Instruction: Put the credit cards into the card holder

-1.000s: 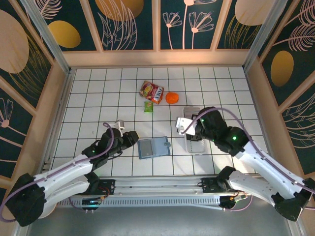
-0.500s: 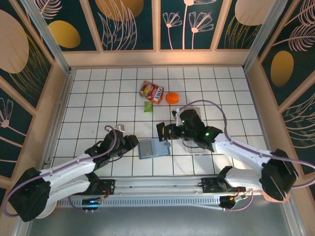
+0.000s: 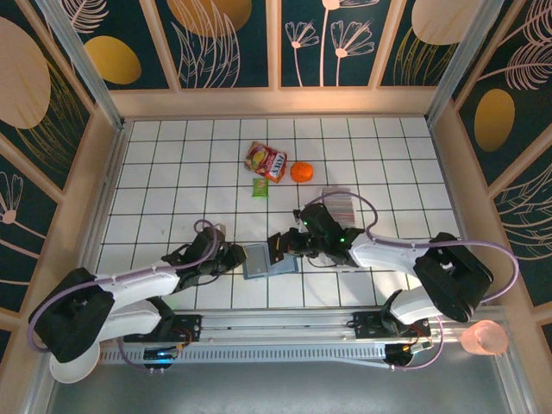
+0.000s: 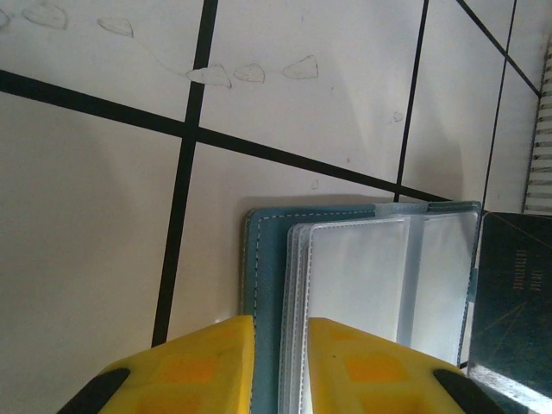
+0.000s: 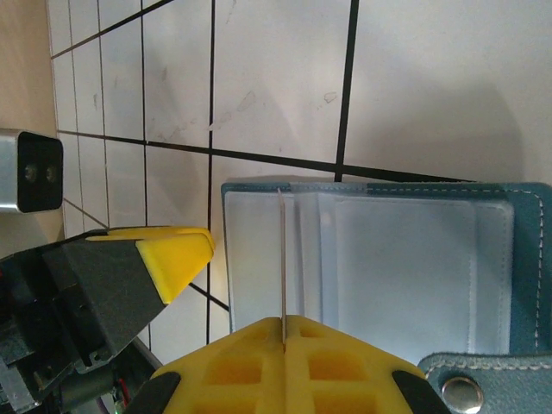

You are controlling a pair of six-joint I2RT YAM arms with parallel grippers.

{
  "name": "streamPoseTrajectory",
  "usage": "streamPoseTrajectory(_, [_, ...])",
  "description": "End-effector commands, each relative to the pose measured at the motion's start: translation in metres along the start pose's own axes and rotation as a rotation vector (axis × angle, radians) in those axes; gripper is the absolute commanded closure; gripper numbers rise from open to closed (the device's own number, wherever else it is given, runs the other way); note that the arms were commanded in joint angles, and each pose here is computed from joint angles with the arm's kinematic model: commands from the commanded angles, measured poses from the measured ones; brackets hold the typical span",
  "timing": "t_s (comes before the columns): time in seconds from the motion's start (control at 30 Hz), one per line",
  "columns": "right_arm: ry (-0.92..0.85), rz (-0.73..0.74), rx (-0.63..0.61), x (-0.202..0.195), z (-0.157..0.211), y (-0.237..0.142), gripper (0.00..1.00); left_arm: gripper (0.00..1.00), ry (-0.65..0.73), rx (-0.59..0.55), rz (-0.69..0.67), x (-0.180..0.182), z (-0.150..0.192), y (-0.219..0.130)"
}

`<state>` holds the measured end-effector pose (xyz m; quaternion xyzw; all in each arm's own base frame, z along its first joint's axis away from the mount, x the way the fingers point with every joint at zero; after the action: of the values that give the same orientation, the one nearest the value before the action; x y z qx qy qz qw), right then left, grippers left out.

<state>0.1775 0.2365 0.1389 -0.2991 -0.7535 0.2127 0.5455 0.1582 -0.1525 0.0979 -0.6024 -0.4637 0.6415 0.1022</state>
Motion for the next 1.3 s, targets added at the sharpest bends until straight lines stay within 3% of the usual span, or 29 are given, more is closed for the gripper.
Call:
streamPoseTrajectory(0.0, [-0.021,-0.015,-0.002,0.004,-0.003,0.007,1.00,0.80,0.028,0.013,0.045,-0.012,-0.002,0.002])
streamPoseTrajectory(0.73, [-0.040,-0.005,0.054,-0.001,0.007,0.024,1.00,0.81,0.023,0.027,0.000,-0.003,0.001,0.006])
streamPoseTrajectory(1.27, [-0.034,0.003,-0.006,0.000,0.010,0.018,1.00,0.82,0.012,0.024,-0.004,0.003,0.003,0.005])
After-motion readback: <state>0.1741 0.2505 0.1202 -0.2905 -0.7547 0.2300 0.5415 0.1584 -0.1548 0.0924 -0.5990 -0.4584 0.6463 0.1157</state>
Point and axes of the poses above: each hand's point on the last joint's axis, 136 mm out from that joint toward the fingers, its own y axis out along the fingers, its own x axis along the line the jaws close on, z = x × y, the point moved 10 cm from there along -y, back along the fingers, and after that the axes turned 6 degrees about -y, right-handed, at the moved point
